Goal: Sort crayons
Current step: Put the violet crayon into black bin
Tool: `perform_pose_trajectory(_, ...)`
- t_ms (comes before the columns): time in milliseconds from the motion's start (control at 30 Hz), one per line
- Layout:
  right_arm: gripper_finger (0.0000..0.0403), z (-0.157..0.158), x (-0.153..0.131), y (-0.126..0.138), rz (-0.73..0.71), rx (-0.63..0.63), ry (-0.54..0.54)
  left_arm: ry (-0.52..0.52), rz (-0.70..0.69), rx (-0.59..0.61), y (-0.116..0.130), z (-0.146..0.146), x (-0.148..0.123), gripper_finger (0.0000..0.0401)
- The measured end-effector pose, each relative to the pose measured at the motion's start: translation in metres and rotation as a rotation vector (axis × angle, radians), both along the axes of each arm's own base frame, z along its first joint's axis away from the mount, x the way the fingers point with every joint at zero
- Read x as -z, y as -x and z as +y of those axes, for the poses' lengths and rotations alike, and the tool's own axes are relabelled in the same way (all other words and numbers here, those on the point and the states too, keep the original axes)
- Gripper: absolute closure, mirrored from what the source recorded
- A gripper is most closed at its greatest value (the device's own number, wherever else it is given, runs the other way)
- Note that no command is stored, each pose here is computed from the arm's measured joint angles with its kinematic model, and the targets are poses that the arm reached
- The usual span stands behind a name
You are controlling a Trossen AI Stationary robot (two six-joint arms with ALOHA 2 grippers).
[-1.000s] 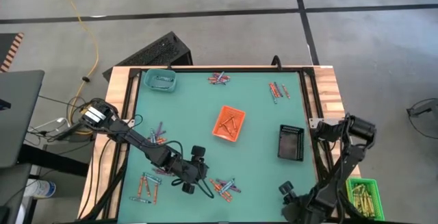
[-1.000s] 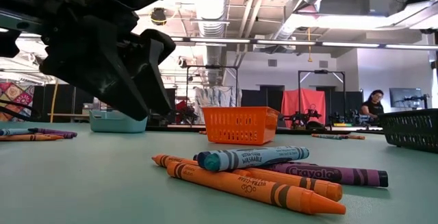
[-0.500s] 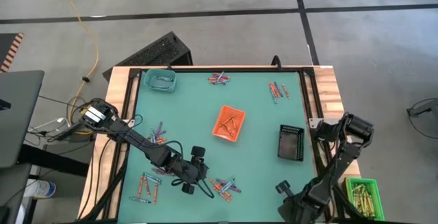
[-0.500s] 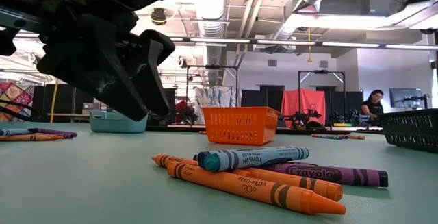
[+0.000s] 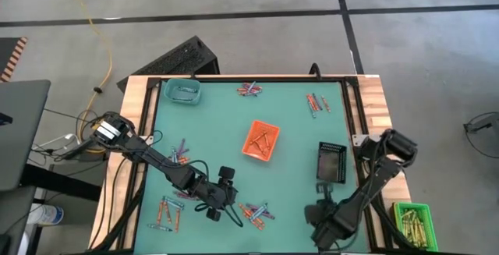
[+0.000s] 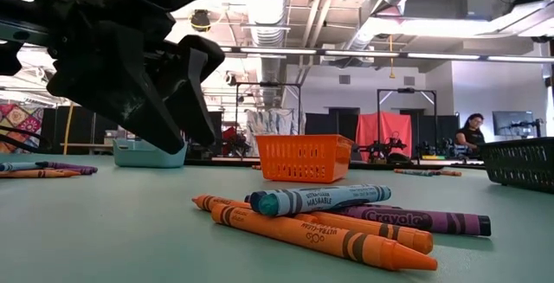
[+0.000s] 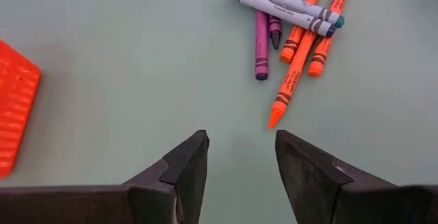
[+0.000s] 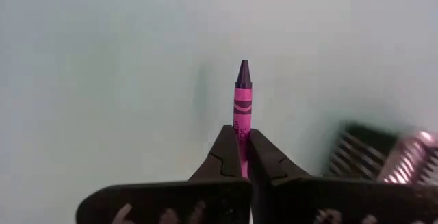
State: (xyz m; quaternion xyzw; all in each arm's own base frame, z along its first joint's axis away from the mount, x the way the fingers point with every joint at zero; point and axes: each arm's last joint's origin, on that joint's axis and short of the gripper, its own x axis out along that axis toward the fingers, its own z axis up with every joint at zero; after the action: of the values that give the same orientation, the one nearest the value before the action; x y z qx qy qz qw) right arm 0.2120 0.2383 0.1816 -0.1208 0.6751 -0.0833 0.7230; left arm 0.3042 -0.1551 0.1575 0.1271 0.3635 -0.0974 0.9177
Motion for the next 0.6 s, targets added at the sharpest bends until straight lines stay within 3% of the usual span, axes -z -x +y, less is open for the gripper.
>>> perform_pose_trajectory(167, 0.0402, -0.018, -0.014, -0.01, -0.089, 0.175, 0.112, -0.021, -0.003, 0.02, 0.0, 0.0, 0.0, 0.0239)
perform_pose_trajectory(367, 0.0402, -0.046, -0.045, -0.015, -0.267, 0.405, 0.105, -0.044, -0.006, 0.042, 0.0, 0.0, 0.0, 0.0239)
perform_pose_trajectory(600, 0.0403, -0.082, -0.072, -0.004, -0.319, 0.665, 0.151, -0.061, -0.008, 0.056, 0.0, 0.0, 0.0, 0.0239)
